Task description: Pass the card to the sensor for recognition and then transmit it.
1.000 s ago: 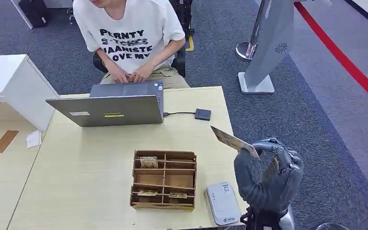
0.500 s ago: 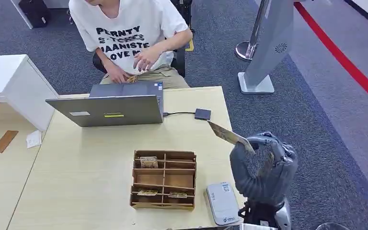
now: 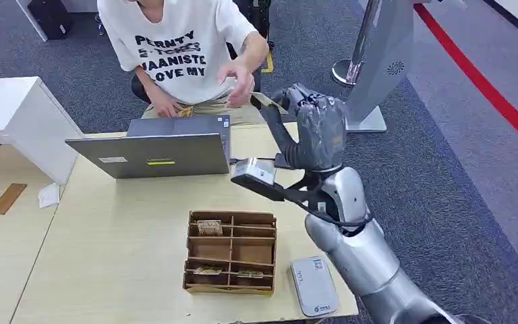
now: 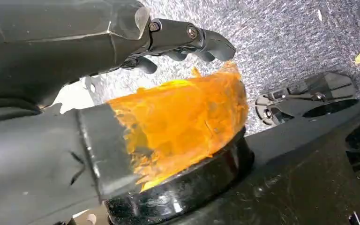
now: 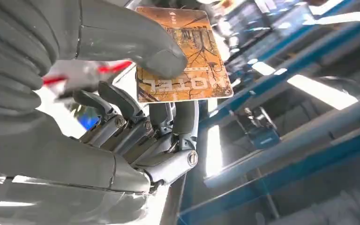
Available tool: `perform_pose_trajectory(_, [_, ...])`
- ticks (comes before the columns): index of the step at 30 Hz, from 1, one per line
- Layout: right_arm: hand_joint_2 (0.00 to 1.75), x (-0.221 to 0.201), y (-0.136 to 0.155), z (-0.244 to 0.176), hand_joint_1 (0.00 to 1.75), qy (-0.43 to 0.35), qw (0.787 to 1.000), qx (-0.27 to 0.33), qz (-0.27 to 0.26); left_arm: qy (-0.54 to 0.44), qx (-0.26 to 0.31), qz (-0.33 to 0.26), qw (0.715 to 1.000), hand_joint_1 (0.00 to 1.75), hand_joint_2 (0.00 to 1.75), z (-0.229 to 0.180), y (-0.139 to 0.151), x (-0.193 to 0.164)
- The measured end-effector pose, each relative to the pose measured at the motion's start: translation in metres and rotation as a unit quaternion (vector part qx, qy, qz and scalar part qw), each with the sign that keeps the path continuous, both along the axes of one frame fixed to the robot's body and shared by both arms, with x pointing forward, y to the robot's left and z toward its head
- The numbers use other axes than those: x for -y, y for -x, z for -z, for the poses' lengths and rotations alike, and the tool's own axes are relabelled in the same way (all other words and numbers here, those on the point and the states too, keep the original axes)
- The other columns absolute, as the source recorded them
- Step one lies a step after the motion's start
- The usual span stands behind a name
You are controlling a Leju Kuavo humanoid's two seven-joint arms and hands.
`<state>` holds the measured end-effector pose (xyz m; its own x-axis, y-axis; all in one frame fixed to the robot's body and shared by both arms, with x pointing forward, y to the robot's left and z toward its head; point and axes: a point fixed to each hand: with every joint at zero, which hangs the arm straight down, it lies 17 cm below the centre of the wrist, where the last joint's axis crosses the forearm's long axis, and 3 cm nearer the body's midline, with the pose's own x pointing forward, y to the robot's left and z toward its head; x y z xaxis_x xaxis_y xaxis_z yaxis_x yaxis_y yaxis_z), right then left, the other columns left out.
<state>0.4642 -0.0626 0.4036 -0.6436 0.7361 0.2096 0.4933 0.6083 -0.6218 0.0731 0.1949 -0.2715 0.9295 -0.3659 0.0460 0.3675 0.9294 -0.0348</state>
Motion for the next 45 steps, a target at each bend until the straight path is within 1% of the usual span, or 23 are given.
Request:
perform_pose_trajectory(3, [1.75, -0.002, -0.030, 0.006, 1.75, 0.044, 0.998, -0.006, 0.039, -0.001, 0.002, 0.011, 1.000, 0.00, 0.00, -0.001, -0.005, 0.000])
perform_pose_trajectory(5, [1.75, -0.003, -0.046, 0.011, 1.75, 0.064, 0.996, -0.013, 0.054, -0.001, 0.002, 0.014, 1.000, 0.00, 0.00, -0.001, -0.008, 0.000])
perform_pose_trajectory(7, [1.75, -0.003, -0.057, 0.015, 1.75, 0.076, 0.995, -0.020, 0.061, -0.001, 0.003, 0.015, 1.000, 0.00, 0.00, -0.002, -0.010, 0.000])
perform_pose_trajectory(11, [1.75, -0.003, -0.069, 0.023, 1.75, 0.089, 0.993, -0.032, 0.068, -0.002, 0.004, 0.016, 1.000, 0.00, 0.00, -0.002, -0.011, -0.001])
perform_pose_trajectory(18, [1.75, -0.004, -0.077, 0.035, 1.75, 0.099, 0.991, -0.047, 0.073, -0.002, 0.004, 0.017, 1.000, 0.00, 0.00, -0.002, -0.010, -0.001])
perform_pose_trajectory(30, [1.75, -0.003, -0.082, 0.045, 1.75, 0.106, 0.990, -0.059, 0.077, -0.002, 0.004, 0.017, 1.000, 0.00, 0.00, -0.002, -0.011, -0.001])
perform_pose_trajectory(36, [1.75, -0.003, -0.094, 0.050, 1.75, 0.149, 0.981, -0.058, 0.111, -0.003, 0.004, 0.025, 1.000, 0.00, 0.00, -0.002, -0.011, -0.001])
perform_pose_trajectory(37, [1.75, -0.005, -0.095, 0.052, 1.71, 0.161, 0.979, -0.055, 0.115, -0.003, 0.003, 0.027, 1.000, 0.00, 0.00, -0.002, -0.011, -0.002])
perform_pose_trajectory(38, [1.75, -0.006, -0.096, 0.053, 1.54, 0.167, 0.978, -0.054, 0.117, -0.003, 0.003, 0.028, 1.000, 0.00, 0.00, -0.002, -0.012, -0.002])
perform_pose_trajectory(39, [1.75, -0.009, -0.098, 0.053, 0.17, 0.172, 0.976, -0.054, 0.118, -0.003, 0.003, 0.028, 1.000, 0.00, 0.00, -0.002, -0.012, -0.002])
perform_pose_trajectory(40, [0.00, -0.011, -0.099, 0.053, 0.00, 0.178, 0.975, -0.053, 0.119, -0.004, 0.003, 0.028, 1.000, 0.00, 0.00, -0.002, -0.013, -0.002])
perform_pose_trajectory(43, [0.00, -0.023, -0.098, 0.056, 0.00, 0.192, 0.974, -0.053, 0.110, -0.003, 0.006, 0.025, 1.000, 0.00, 0.00, -0.003, -0.017, -0.002])
perform_pose_trajectory(44, [0.00, -0.029, -0.097, 0.061, 0.00, 0.185, 0.976, -0.067, 0.089, -0.004, 0.007, 0.020, 1.000, 0.00, 0.00, -0.003, -0.018, -0.002])
perform_pose_trajectory(45, [0.00, -0.037, -0.092, 0.070, 0.00, 0.165, 0.981, -0.092, 0.055, -0.003, 0.008, 0.014, 1.000, 0.00, 0.00, -0.003, -0.018, -0.001])
